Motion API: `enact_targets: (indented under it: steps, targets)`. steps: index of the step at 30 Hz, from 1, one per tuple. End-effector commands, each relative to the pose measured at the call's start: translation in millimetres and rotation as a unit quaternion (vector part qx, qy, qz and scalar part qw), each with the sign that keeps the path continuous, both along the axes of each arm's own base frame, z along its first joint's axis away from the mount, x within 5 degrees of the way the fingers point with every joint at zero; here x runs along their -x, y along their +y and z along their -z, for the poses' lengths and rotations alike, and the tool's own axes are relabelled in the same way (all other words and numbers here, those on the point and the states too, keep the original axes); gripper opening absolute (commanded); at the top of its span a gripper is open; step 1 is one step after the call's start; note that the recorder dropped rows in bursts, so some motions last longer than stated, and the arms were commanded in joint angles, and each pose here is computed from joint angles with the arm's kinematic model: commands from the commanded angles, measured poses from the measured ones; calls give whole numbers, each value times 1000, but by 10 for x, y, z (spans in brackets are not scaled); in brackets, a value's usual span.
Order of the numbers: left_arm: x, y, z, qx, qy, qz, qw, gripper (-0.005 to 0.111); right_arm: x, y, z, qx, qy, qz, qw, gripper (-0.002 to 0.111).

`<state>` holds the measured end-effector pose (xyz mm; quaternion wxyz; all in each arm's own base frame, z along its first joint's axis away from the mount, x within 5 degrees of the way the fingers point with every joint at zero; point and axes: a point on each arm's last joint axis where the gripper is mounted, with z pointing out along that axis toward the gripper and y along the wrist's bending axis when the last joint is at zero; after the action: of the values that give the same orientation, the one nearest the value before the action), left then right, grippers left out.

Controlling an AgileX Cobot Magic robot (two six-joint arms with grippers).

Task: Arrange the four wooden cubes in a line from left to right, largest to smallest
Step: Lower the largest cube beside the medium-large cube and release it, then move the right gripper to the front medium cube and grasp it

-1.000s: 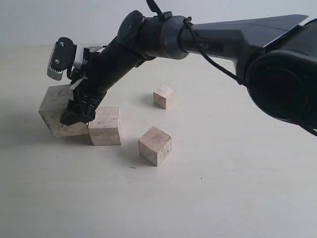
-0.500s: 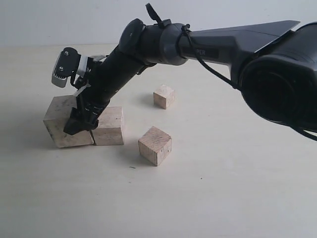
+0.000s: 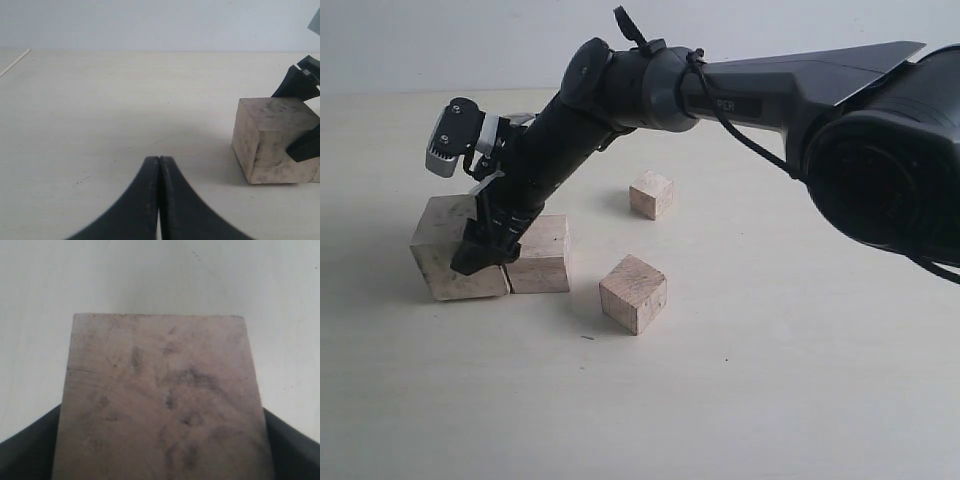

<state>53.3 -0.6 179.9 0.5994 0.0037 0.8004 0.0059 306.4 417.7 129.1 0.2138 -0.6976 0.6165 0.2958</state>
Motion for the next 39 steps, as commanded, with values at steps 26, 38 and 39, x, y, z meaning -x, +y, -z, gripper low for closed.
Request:
enact_targets:
  steps: [26,38,39]
  targets:
    - [1,4,-13,2,-8,-4,1000,0,103,-759,-1779,104,-74,165,978,84]
    - [1,4,-13,2,-8,-4,1000,0,238,-1002,-1575,211,-1,235,949,84]
    - [1,4,-13,2,-8,-4,1000,0,245,-1024,-1504,225,2,238,945,84]
